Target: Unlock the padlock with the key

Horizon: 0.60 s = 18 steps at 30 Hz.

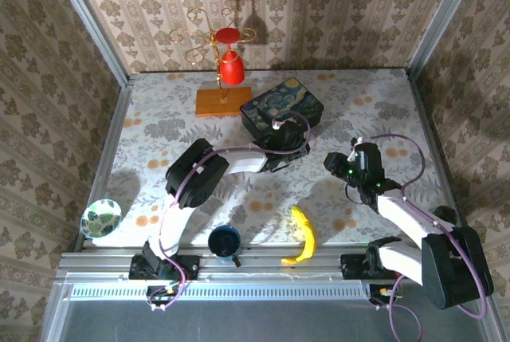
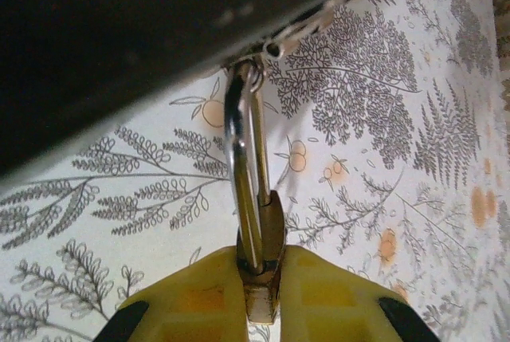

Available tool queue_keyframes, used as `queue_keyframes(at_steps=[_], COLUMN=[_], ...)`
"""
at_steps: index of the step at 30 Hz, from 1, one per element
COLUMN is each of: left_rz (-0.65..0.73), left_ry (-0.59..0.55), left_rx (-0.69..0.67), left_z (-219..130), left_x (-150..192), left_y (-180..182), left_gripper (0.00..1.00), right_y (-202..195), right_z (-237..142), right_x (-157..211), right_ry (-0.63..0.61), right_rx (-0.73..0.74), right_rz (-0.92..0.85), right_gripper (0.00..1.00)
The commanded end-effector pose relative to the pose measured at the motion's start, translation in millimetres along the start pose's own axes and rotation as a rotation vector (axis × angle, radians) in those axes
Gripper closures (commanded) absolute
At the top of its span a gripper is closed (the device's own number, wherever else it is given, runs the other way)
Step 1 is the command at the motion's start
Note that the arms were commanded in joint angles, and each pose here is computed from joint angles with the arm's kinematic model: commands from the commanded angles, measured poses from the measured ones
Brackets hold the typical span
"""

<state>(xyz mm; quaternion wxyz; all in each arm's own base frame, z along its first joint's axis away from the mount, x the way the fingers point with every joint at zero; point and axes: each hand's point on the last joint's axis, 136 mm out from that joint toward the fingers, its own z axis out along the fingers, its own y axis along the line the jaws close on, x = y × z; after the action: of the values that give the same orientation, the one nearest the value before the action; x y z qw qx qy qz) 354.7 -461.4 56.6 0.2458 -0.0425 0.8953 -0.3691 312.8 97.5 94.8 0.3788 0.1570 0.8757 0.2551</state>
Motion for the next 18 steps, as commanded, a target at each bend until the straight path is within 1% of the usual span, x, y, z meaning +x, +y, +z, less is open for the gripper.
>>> queue_keyframes(at_steps=[1, 5, 9, 12, 18], left_rz=[-0.056, -0.097, -0.129, -0.130, -0.153], left_ry=[0.007, 0.058, 0.109, 0.123, 0.147], left_rx=[0.098, 0.110, 0.119, 0.104, 0.120], left_z=[-27.0, -36.0, -45.1, -51.3, -57.2], left_x=[-13.0, -9.6, -7.0, -6.5, -4.8], left_y=[-33.4, -35.9, -37.2, -35.0, -36.1], left_gripper=[1.00, 1.00, 1.00, 1.00, 1.00], right_y=[12.6, 21.3, 32.6, 39.0, 44.7], right_z=[3.1, 9.5, 15.4, 16.6, 19.3], right_x=[-8.1, -6.4, -3.1, -1.4, 3.2], right_ry=[-0.045, -0.051, -0.042, -0.032, -0.011], right_rx=[0.018, 0.033, 0.020, 0.018, 0.030], right_rz=[-0.156, -0.255, -0.349, -0.415, -0.525], right_gripper=[0.63, 0.63, 0.67, 0.71, 0.71])
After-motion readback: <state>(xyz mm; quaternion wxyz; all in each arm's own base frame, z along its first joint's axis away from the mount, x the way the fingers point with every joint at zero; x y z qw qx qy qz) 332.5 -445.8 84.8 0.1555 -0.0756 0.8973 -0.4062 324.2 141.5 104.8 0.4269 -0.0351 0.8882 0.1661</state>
